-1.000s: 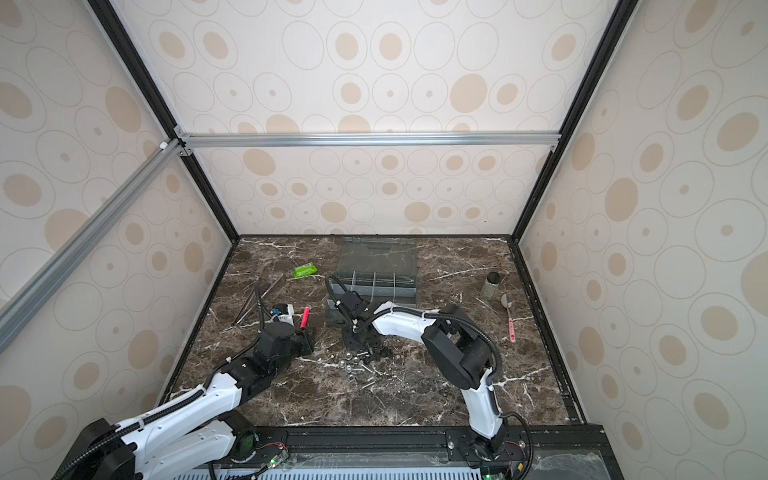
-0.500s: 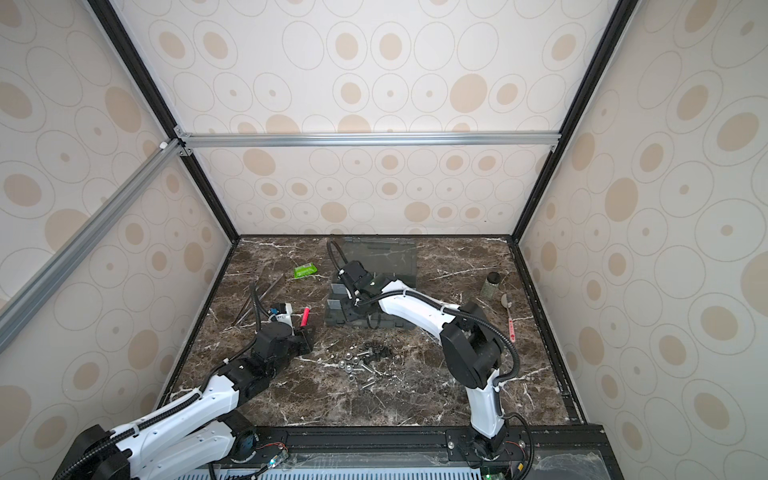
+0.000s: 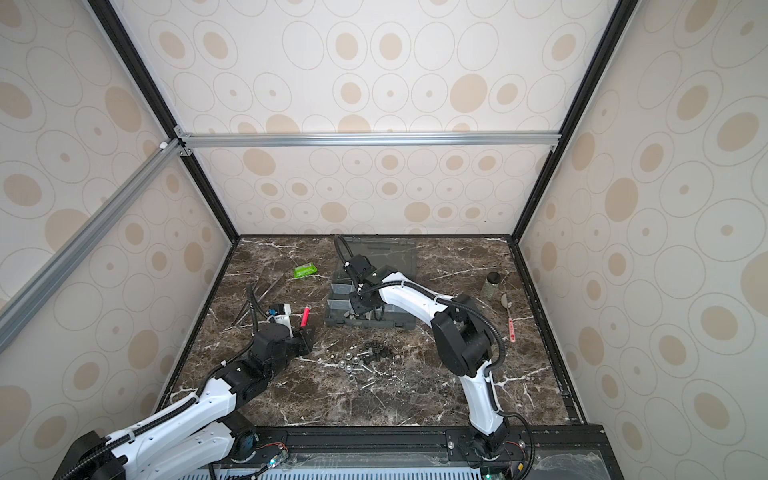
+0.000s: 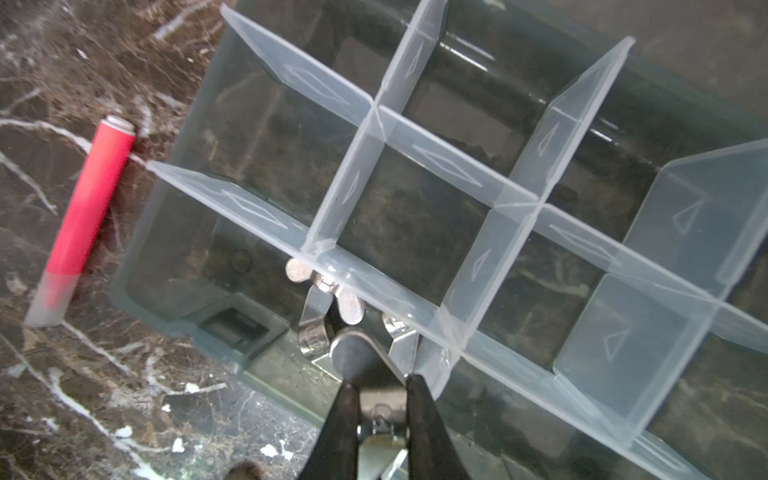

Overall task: Sort the screws and nuts into containers
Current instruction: 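Carry the wing nut over the box and release it into the compartment, then draw the right gripper back from the box toward the pile, then move both grippers down over the pile of nuts and bolts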

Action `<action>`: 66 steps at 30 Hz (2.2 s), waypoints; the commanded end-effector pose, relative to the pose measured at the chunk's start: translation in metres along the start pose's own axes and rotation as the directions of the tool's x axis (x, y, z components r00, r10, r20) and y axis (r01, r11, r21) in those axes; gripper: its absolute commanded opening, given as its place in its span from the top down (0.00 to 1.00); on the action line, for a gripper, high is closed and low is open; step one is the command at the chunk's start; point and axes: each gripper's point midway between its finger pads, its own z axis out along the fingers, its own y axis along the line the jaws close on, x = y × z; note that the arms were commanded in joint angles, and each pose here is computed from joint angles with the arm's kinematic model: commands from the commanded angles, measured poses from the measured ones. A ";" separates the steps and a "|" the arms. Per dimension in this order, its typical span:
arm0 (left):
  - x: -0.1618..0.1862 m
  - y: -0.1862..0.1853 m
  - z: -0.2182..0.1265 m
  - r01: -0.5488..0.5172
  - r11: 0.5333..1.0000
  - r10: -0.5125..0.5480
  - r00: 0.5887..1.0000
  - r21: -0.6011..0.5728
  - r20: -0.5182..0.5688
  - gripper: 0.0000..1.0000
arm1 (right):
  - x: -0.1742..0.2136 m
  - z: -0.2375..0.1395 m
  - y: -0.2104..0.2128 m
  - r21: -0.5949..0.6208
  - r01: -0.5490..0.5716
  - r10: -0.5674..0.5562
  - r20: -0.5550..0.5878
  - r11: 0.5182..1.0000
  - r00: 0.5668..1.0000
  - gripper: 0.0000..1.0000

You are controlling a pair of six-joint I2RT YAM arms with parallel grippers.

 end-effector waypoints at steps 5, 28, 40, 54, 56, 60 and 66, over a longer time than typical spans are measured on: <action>0.000 0.005 0.000 0.020 1.000 -0.020 1.000 -0.016 0.001 0.61 | 0.002 -0.004 0.001 -0.004 0.007 -0.007 -0.007 1.000 1.000 0.74; 0.007 0.005 0.000 0.022 1.000 -0.022 1.000 -0.005 -0.020 0.61 | 0.010 -0.032 -0.005 -0.011 -0.036 0.036 0.042 0.999 0.998 0.65; 0.008 0.002 0.001 0.015 1.000 -0.015 1.000 0.009 -0.027 0.61 | 0.018 -0.061 -0.011 -0.032 -0.074 0.077 0.101 0.997 0.992 0.65; 0.010 -0.024 0.013 -0.016 0.995 0.024 0.997 0.103 -0.077 0.61 | 0.060 -0.077 -0.037 -0.006 -0.176 0.176 0.134 0.984 0.975 0.65; 0.011 -0.027 0.015 -0.023 0.993 0.033 0.996 0.115 -0.084 0.61 | 0.067 -0.077 -0.042 0.009 -0.189 0.186 0.132 0.982 0.974 0.65; 0.012 -0.031 0.016 -0.041 0.991 0.054 0.994 0.131 -0.098 0.60 | 0.078 -0.079 -0.048 0.017 -0.213 0.209 0.140 0.977 0.968 0.65; 0.019 -0.035 0.014 -0.063 0.986 0.082 0.989 0.156 -0.121 0.60 | 0.092 -0.078 -0.056 0.032 -0.242 0.235 0.139 0.970 0.962 0.65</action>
